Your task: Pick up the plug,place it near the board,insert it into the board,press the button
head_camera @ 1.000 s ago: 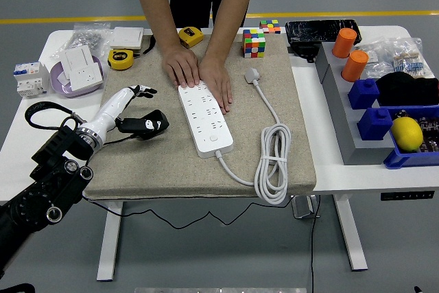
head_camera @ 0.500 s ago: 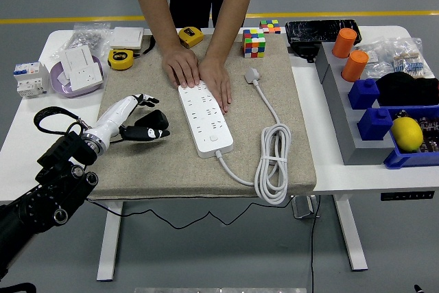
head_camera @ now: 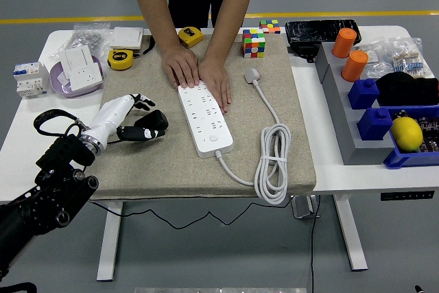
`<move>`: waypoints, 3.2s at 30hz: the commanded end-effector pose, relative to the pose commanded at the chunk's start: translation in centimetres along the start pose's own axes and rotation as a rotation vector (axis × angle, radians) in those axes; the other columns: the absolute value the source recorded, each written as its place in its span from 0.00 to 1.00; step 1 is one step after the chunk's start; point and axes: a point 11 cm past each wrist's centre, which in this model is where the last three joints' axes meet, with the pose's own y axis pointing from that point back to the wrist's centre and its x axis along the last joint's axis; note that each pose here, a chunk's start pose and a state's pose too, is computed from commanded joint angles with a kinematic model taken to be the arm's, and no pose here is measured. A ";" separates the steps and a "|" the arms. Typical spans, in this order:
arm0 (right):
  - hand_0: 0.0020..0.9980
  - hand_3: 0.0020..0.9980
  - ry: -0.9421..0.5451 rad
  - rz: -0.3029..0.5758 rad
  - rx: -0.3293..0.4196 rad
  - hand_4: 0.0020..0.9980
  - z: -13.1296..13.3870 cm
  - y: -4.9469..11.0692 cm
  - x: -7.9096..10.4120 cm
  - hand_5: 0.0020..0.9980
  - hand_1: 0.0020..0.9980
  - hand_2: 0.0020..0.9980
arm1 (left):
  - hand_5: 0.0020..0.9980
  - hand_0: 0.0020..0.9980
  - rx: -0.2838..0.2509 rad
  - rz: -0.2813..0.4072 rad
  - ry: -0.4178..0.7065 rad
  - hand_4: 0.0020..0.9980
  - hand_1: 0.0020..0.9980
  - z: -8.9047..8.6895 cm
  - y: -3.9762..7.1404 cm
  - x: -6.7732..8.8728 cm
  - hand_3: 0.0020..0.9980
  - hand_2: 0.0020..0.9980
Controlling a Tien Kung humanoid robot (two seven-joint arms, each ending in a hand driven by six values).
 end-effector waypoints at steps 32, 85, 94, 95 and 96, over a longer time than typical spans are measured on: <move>1.00 0.86 -0.005 0.005 0.005 1.00 0.0 0.0 0.2 0.96 0.91 0.84 | 0.18 0.43 -0.028 0.025 -0.169 0.62 0.42 0.0 -0.3 0.2 0.44 0.42; 1.00 0.86 0.016 0.009 0.011 1.00 -0.5 -0.1 0.7 0.96 0.91 0.84 | 0.16 0.42 -0.268 -0.032 -0.281 0.62 0.42 7.7 -3.7 1.0 0.44 0.41; 1.00 0.86 0.017 0.009 0.014 1.00 -0.7 -0.1 0.7 0.96 0.91 0.84 | 0.16 0.42 -0.247 -0.015 -0.289 0.62 0.42 7.2 -4.2 1.4 0.44 0.41; 1.00 0.86 0.017 0.008 0.015 1.00 -0.7 -0.1 0.6 0.96 0.91 0.84 | 0.16 0.42 -0.241 -0.017 -0.291 0.62 0.42 7.1 -4.2 1.4 0.44 0.41; 1.00 0.86 0.017 0.008 0.015 1.00 -0.7 -0.1 0.6 0.96 0.91 0.84 | 0.16 0.42 -0.239 -0.019 -0.292 0.62 0.42 7.0 -4.2 1.3 0.44 0.41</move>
